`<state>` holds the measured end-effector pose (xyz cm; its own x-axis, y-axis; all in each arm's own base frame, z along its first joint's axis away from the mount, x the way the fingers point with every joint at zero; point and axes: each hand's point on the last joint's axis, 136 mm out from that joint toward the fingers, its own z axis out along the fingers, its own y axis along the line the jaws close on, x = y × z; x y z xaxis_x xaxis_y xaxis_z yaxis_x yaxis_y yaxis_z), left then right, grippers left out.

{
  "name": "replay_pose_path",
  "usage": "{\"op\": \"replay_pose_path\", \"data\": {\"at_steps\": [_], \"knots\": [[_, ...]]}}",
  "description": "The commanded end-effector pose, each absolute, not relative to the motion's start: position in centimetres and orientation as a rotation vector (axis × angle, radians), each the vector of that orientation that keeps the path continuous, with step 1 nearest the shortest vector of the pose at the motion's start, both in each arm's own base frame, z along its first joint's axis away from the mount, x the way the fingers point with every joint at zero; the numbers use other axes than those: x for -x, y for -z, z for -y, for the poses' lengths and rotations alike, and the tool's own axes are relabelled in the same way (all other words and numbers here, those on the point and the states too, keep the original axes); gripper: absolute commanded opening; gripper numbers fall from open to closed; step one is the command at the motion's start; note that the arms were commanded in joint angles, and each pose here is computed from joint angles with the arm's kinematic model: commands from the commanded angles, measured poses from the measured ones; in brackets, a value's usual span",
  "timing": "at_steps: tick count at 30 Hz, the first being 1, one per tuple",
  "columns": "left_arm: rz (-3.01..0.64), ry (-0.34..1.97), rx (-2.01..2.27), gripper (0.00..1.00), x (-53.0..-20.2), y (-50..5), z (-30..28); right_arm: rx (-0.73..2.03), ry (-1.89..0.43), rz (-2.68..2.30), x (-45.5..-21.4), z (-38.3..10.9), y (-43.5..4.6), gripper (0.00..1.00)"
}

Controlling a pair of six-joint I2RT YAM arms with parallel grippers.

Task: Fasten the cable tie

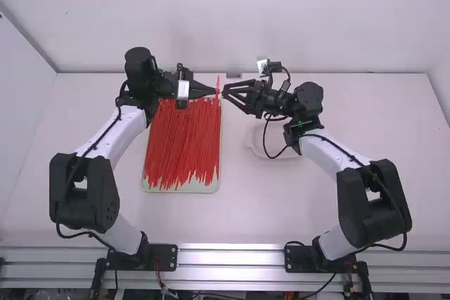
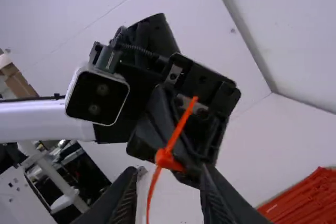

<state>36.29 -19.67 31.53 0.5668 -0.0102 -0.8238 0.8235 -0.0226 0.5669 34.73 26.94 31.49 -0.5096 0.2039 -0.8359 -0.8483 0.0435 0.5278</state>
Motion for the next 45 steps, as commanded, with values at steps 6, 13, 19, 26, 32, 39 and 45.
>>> {"op": "replay_pose_path", "data": {"at_steps": [6,13,19,26,32,39,45], "knots": [[-0.692,0.829,-1.48,0.02,-34.9,-31.9,20.7,0.666,-1.622,-1.469,-35.0,-26.4,-33.1,0.42],[-0.678,0.845,-1.489,0.03,-34.5,-31.9,21.5,0.684,-1.637,-1.437,-34.4,-26.6,-33.9,0.45],[-0.689,0.85,-1.485,0.02,-34.6,-31.8,21.4,0.683,-1.634,-1.435,-34.5,-26.5,-33.9,0.45],[-0.678,0.862,-1.492,0.02,-34.2,-31.8,21.9,0.686,-1.637,-1.433,-34.4,-26.7,-33.9,0.44],[-0.701,0.847,-1.484,0.02,-34.5,-31.7,22.4,0.679,-1.639,-1.431,-34.4,-26.9,-34.0,0.43],[-0.712,0.842,-1.478,0.02,-34.8,-31.7,22.1,0.679,-1.637,-1.434,-34.4,-26.7,-33.9,0.29],[-0.717,0.834,-1.475,0.02,-35.0,-31.7,21.9,0.684,-1.641,-1.44,-34.4,-26.7,-33.8,0.24]]}}
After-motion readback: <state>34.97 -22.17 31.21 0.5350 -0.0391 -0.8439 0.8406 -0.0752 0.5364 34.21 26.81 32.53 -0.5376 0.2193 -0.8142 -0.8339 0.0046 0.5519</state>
